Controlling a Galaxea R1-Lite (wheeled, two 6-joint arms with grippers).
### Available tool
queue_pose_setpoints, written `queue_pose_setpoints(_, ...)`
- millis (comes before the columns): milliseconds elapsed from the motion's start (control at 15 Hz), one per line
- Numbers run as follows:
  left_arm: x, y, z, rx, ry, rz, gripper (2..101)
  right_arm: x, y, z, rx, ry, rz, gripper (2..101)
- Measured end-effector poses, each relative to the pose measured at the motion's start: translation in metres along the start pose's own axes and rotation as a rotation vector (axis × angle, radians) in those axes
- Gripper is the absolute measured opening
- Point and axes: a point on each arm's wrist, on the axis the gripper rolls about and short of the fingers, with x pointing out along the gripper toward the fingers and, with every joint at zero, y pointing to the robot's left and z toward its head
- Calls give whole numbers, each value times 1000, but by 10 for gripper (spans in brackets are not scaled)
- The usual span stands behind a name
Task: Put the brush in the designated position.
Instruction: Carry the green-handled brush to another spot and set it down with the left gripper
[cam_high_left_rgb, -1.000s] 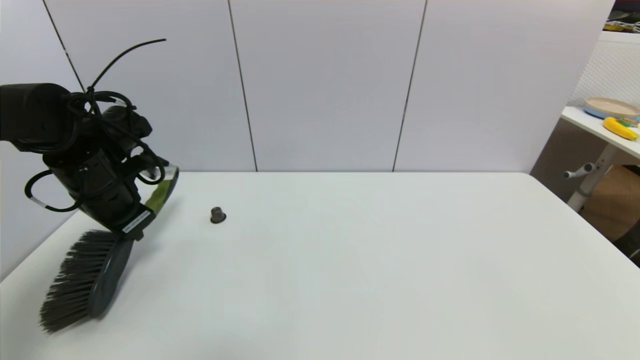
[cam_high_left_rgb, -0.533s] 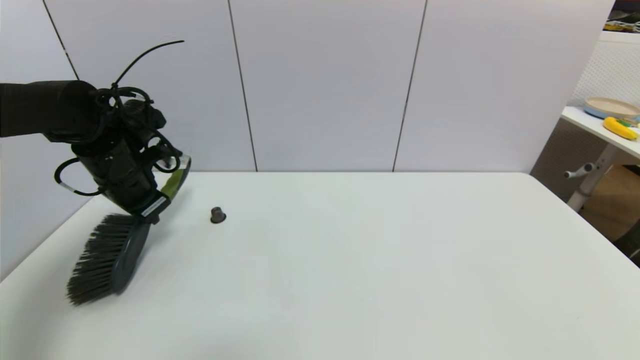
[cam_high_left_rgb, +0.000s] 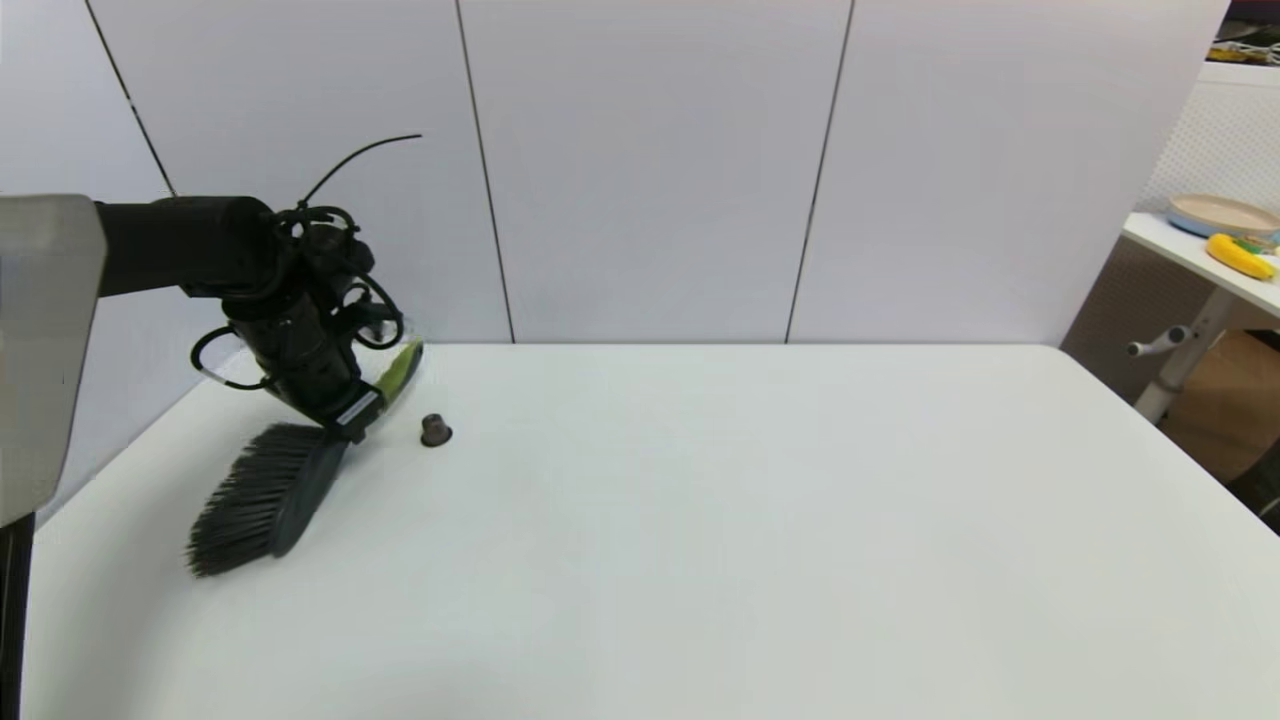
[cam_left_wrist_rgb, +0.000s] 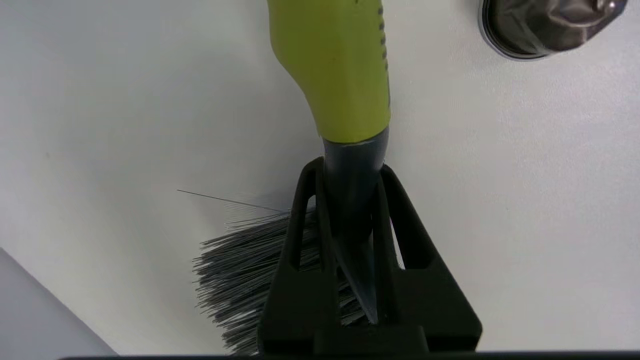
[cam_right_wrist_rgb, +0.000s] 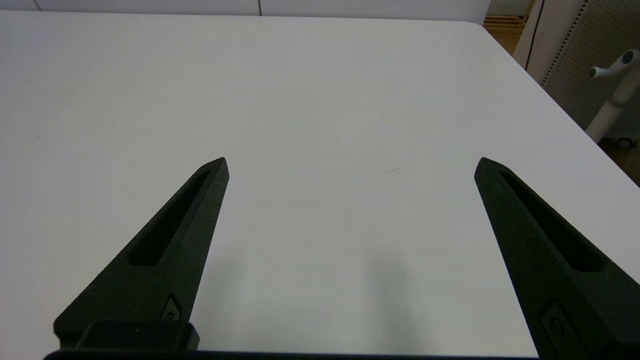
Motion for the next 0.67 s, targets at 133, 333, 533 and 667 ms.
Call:
queue_pose_setpoints(133,9,0,2,3,15,-8,142,0,0,0,0,0,1,973)
queue_pose_setpoints(333,17,0,3,4,27,-12,142,0,0,0,0,0,1,973)
queue_pose_setpoints(533,19,0,3,6,30,-13,142,0,0,0,0,0,0,973)
queue_pose_setpoints(667,19,0,4,9,30,-13,142,0,0,0,0,0,0,973)
